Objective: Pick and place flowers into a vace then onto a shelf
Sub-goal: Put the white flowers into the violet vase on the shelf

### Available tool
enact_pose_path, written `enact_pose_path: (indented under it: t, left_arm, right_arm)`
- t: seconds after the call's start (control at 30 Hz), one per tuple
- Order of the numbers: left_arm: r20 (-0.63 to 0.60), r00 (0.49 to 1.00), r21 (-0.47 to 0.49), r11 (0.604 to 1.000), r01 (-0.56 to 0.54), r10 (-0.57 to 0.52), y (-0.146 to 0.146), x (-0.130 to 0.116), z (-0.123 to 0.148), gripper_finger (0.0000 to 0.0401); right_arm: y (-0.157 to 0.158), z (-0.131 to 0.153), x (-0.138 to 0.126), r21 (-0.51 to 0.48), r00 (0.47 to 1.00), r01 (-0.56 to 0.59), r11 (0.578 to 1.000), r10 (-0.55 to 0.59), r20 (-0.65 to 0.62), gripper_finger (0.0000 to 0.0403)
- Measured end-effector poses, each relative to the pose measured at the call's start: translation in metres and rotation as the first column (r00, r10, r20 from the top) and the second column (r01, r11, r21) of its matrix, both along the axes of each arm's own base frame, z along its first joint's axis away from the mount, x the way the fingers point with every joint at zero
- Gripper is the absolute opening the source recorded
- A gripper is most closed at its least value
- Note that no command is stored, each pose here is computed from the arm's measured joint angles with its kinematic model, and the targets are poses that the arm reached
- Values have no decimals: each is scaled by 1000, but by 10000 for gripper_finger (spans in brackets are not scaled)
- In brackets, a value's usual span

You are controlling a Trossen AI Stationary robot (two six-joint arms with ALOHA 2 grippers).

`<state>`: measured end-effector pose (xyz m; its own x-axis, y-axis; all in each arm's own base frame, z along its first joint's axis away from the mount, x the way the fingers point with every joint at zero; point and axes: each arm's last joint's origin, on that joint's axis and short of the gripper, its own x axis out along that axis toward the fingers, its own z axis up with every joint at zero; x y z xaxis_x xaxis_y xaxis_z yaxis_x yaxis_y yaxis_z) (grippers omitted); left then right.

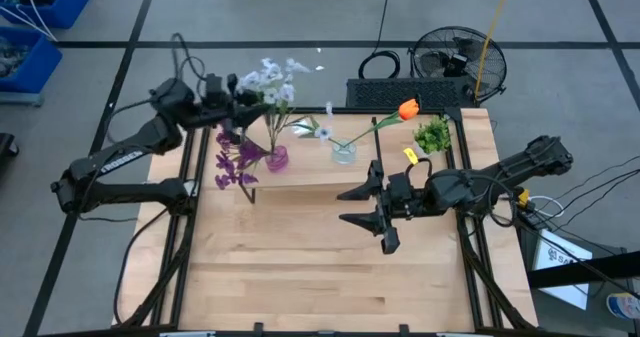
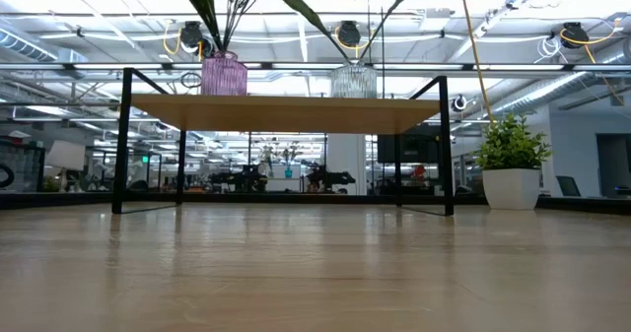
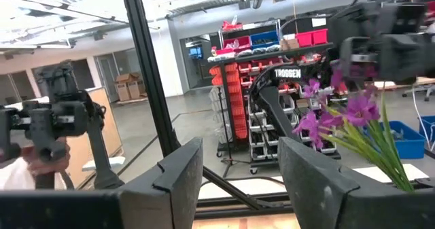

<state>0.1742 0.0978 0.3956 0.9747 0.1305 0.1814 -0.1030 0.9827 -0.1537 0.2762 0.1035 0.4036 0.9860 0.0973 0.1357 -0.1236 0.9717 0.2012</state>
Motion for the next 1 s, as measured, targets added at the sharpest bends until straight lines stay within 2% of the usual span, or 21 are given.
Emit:
enact_pose_path:
  t: [0.23, 0.4, 0.5, 0.73, 0.87, 1.0]
  left_arm:
    - [209, 978, 117, 993, -23, -2, -24, -38, 31, 180]
    - [278, 960, 131, 991, -16, -21, -38, -60, 41, 180]
    - [250, 968, 103, 995, -6, -20, -40, -62, 39, 179]
    - [25, 999, -88, 995, 49, -47, -30, -38, 13, 179]
    - [-36, 991, -119, 985, 126, -131, -28, -21, 3, 179]
    - [-59, 984, -135, 978, 160, -170, -28, -11, -1, 179]
  right_arm:
    - [-5, 6, -13, -32, 1000, 4, 999, -4, -21, 183]
    - [-9, 10, -22, -39, 999, 3, 999, -5, -39, 183]
    - [-10, 11, -24, -38, 999, 4, 999, -5, -34, 183]
    - [-10, 11, -23, -39, 999, 4, 999, -6, -37, 183]
    - [-10, 10, -23, -43, 999, 5, 999, -6, -38, 183]
    - [-10, 10, -23, -43, 999, 5, 999, -6, -38, 183]
